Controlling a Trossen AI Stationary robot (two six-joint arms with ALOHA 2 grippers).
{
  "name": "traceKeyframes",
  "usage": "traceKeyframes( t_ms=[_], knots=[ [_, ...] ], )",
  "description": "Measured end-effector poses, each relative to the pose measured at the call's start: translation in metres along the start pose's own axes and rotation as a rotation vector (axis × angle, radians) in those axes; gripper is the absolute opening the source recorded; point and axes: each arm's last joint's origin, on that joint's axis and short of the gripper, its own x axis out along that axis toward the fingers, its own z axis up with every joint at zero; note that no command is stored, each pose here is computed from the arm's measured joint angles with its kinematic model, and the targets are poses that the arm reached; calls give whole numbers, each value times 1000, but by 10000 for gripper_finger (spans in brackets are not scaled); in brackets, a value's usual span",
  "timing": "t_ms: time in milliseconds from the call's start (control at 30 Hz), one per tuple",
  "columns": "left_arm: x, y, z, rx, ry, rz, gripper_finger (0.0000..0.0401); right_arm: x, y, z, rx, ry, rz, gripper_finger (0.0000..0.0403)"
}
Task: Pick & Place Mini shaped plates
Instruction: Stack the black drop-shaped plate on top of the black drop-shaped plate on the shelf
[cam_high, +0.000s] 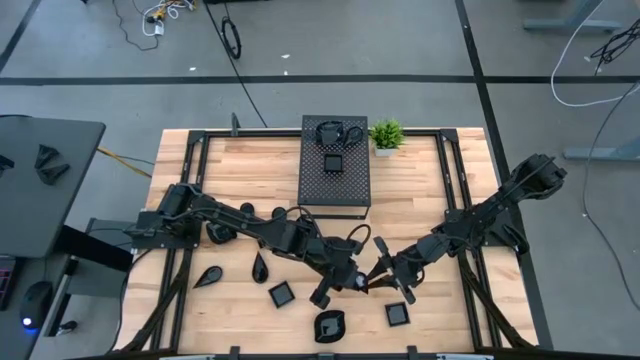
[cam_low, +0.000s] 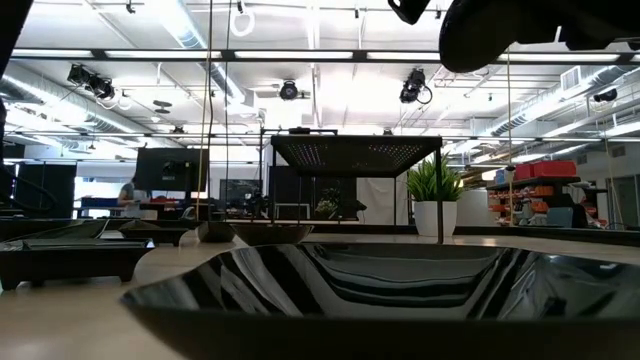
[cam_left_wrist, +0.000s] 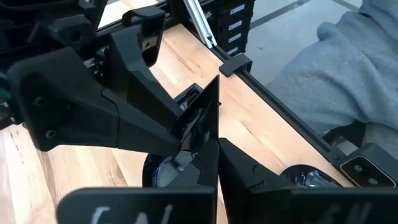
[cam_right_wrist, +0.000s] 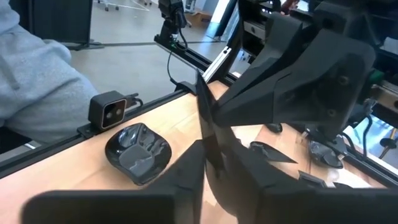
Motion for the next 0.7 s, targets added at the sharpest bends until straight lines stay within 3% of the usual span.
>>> traceKeyframes(
  t_ms=[200,433,700],
  knots=[
    [0,0,0,-1,-1,2,9,0,1,-2,-2,12,19,7],
    [0,3,0,-15,-5,10,20,0,2,-4,8,35,39,4],
    [-4,17,-12,-162,82,18,91,0,5,-9,123,89,62,3]
  ],
)
